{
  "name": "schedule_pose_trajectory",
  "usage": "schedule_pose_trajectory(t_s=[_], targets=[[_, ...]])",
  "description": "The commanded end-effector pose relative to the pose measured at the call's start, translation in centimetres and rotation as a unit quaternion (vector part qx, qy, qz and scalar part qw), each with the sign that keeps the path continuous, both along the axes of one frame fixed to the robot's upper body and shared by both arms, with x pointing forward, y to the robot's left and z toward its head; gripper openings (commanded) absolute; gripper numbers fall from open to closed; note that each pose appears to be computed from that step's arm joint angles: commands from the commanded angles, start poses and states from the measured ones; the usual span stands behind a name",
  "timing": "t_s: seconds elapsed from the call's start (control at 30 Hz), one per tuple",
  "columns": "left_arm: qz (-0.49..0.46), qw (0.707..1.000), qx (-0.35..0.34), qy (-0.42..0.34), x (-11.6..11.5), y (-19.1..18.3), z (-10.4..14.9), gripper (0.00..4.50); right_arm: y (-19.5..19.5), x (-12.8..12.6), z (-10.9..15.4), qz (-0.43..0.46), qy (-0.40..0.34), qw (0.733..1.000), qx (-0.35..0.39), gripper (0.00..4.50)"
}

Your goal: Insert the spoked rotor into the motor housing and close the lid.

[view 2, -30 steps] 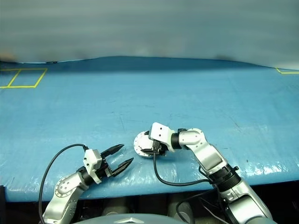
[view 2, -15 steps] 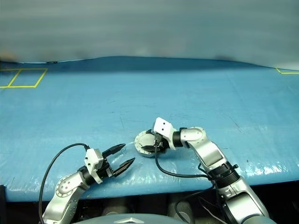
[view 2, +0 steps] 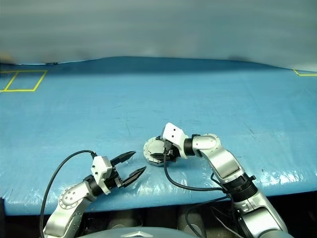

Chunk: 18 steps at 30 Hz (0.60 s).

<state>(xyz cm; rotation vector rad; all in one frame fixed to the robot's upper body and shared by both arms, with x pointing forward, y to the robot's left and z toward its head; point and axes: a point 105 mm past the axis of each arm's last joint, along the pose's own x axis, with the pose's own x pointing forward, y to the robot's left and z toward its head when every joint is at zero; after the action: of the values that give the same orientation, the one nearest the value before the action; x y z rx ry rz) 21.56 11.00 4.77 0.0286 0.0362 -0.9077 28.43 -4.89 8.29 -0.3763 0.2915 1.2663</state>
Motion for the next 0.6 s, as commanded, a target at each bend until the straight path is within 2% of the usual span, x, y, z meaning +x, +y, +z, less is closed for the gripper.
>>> schedule_pose_trajectory(t_s=[0.03,0.33,0.6], targets=[[-0.012,1.000,-0.002,-0.017,-0.2,-0.5,1.0,3.69,0.1,0.2,1.8,0.005,-0.042,0.999,0.009,3.07],[-0.007,1.000,0.001,-0.013,0.0,0.1,0.3,3.69,0.2,0.3,0.9,-0.004,-0.026,1.000,0.005,3.07],[-0.006,1.000,0.003,-0.010,0.0,0.6,-0.7,3.69,0.8,0.1,1.8,-0.007,-0.001,0.998,0.058,3.07]])
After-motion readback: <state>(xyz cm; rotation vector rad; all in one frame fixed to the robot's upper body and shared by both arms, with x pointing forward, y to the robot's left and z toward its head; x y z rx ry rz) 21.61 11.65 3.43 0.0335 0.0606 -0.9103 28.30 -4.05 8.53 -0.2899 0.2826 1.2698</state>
